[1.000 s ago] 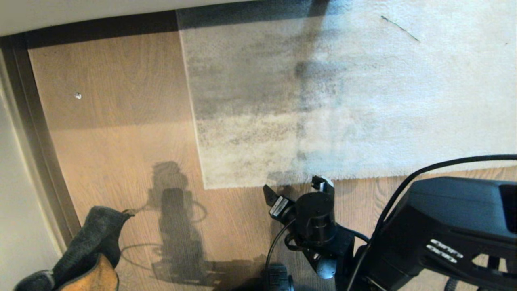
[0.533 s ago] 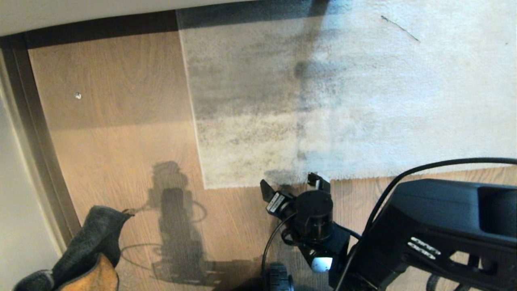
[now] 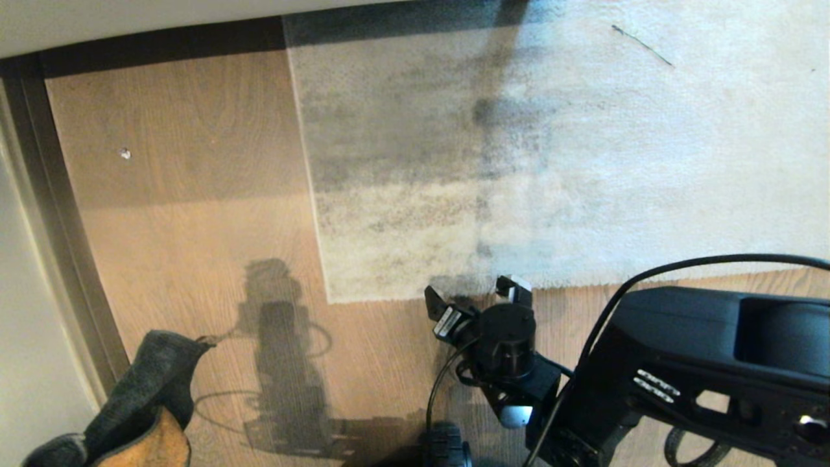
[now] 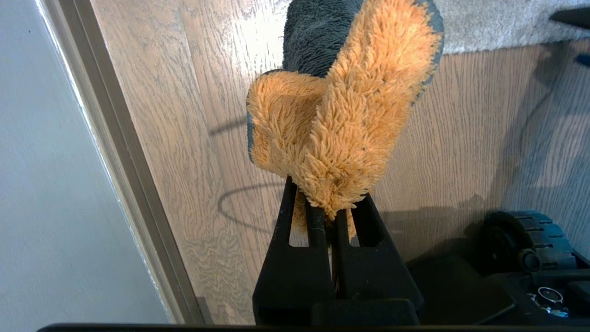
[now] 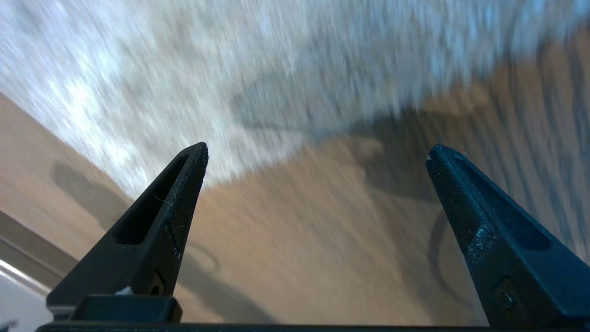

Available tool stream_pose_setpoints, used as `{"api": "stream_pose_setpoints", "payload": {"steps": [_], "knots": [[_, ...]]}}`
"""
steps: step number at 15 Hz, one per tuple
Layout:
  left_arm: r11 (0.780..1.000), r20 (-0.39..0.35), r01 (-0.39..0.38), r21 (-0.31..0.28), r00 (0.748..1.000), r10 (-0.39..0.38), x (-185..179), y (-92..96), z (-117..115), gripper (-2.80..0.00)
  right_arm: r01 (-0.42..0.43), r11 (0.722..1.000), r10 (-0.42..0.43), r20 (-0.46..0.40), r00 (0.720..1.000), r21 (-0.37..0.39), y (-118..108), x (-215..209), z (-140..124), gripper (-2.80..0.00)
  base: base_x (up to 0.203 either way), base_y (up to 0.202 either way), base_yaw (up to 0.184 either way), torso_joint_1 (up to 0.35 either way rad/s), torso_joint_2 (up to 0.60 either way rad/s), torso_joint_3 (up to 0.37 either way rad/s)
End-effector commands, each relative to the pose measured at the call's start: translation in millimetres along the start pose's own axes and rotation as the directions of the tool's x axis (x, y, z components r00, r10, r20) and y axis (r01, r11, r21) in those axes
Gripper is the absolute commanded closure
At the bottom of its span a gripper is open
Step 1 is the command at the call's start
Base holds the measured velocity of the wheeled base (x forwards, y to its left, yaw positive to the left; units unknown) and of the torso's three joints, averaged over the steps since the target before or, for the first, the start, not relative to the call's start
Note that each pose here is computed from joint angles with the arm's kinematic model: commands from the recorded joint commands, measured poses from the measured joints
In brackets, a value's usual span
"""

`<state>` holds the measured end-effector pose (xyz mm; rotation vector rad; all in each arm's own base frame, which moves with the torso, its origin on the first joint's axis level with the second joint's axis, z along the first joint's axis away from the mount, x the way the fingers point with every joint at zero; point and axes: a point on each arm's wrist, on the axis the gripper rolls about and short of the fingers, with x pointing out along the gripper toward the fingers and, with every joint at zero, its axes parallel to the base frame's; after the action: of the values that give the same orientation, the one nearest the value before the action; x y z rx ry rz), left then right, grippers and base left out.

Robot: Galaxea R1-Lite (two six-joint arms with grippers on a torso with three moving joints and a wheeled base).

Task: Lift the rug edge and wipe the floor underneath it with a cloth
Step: Wipe the floor under the carpet with a rag, then lift up the carpet

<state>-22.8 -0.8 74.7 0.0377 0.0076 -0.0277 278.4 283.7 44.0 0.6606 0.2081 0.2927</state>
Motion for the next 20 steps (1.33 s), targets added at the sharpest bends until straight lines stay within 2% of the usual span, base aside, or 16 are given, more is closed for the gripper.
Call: {"api": "stream_pose_setpoints", "payload": {"steps": [1, 4, 8, 12, 16, 20], "knots": [[1.000, 0.000, 0.000, 0.000, 1.000, 0.000, 0, 0.0, 0, 0.00, -0.001, 1.000, 0.001, 0.021, 1.000, 0.003, -2, 4, 3, -2.80, 0.000, 0.000, 0.000, 0.000, 0.00, 0.000], [1.000, 0.000, 0.000, 0.000, 1.000, 0.000, 0, 0.0, 0, 0.00, -0.045, 0.999, 0.043, 0.090, 0.995, 0.016, 8, 9, 18, -2.80, 0.000, 0.000, 0.000, 0.000, 0.00, 0.000], [1.000, 0.000, -0.001, 0.000, 1.000, 0.001, 0, 0.0, 0, 0.00, -0.083, 0.997, 0.082, 0.139, 0.987, 0.004, 23, 2, 41, -2.80, 0.000, 0.000, 0.000, 0.000, 0.00, 0.000], [1.000, 0.000, 0.000, 0.000, 1.000, 0.000, 0, 0.0, 0, 0.00, -0.128, 0.992, 0.127, 0.206, 0.970, -0.011, 40, -12, 75, -2.80, 0.000, 0.000, 0.000, 0.000, 0.00, 0.000], [1.000, 0.000, 0.000, 0.000, 1.000, 0.000, 0, 0.0, 0, 0.00, -0.158, 0.986, 0.168, 0.258, 0.951, -0.060, 54, -28, 104, -2.80, 0.000, 0.000, 0.000, 0.000, 0.00, 0.000], [1.000, 0.000, -0.001, 0.000, 1.000, 0.001, 0, 0.0, 0, 0.00, -0.152, 0.980, 0.185, 0.293, 0.938, -0.130, 51, -32, 127, -2.80, 0.000, 0.000, 0.000, 0.000, 0.00, 0.000]]}}
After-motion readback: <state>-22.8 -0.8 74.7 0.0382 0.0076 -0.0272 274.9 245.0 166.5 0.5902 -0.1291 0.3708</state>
